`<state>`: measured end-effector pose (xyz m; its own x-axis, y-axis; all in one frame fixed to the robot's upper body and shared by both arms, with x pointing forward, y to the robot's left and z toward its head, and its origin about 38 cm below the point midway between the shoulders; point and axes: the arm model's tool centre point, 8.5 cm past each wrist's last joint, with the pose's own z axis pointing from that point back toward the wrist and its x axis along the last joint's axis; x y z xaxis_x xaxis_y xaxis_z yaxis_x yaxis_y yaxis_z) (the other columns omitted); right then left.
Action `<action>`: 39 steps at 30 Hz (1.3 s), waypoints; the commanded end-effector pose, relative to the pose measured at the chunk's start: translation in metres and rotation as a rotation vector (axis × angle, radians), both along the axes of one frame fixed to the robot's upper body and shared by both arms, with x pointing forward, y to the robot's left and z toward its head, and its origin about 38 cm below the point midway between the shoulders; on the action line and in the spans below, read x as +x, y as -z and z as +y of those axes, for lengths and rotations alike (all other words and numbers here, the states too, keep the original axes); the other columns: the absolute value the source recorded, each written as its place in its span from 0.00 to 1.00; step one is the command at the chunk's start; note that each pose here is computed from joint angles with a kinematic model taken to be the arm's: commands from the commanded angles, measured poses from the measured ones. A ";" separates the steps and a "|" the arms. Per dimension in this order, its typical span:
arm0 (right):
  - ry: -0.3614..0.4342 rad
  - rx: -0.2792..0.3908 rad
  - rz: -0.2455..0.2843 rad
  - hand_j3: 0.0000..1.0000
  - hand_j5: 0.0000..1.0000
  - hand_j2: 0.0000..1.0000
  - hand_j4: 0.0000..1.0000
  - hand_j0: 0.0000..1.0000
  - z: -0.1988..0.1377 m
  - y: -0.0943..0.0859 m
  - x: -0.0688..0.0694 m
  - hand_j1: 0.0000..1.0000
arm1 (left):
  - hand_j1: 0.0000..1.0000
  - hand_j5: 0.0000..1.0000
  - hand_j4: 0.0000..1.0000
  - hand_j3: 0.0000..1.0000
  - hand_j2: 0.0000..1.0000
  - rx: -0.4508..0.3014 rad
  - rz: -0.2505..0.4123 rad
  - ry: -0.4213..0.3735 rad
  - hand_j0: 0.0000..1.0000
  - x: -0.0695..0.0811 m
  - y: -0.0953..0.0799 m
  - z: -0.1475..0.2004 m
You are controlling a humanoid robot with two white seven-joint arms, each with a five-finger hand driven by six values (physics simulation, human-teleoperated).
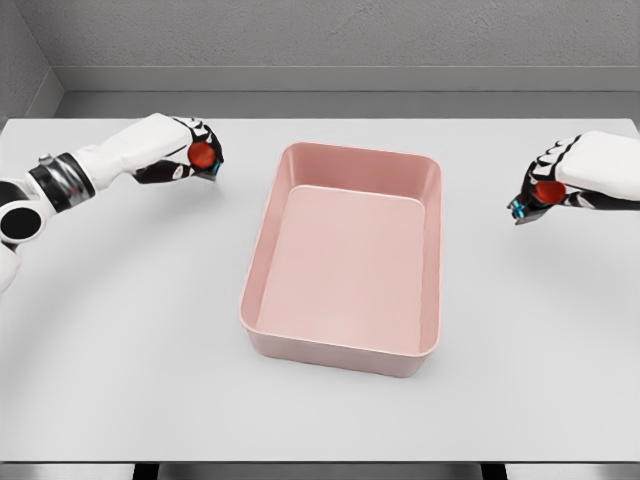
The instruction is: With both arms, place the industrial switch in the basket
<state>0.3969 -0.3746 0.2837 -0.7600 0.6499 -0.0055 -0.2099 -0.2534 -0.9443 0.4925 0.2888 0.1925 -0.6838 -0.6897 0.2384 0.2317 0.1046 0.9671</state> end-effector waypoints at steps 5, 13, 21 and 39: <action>-0.080 -0.006 -0.009 0.50 0.50 0.50 0.50 0.50 0.025 -0.008 -0.009 0.50 | 0.49 0.49 0.49 0.49 0.49 -0.021 -0.019 0.014 0.49 0.001 -0.010 -0.005; -0.147 0.006 -0.038 0.50 0.50 0.50 0.50 0.50 0.046 -0.017 -0.014 0.50 | 0.49 0.49 0.49 0.49 0.49 -0.028 -0.049 0.053 0.49 0.000 -0.024 -0.018; -0.214 0.026 -0.049 0.50 0.50 0.50 0.50 0.50 0.067 -0.020 -0.023 0.50 | 0.49 0.49 0.49 0.49 0.49 -0.050 -0.089 0.106 0.49 -0.005 -0.039 -0.037; -0.284 0.108 -0.058 0.50 0.50 0.50 0.50 0.50 0.101 -0.015 -0.017 0.50 | 0.49 0.49 0.49 0.49 0.49 -0.078 -0.119 0.213 0.49 -0.011 -0.048 -0.084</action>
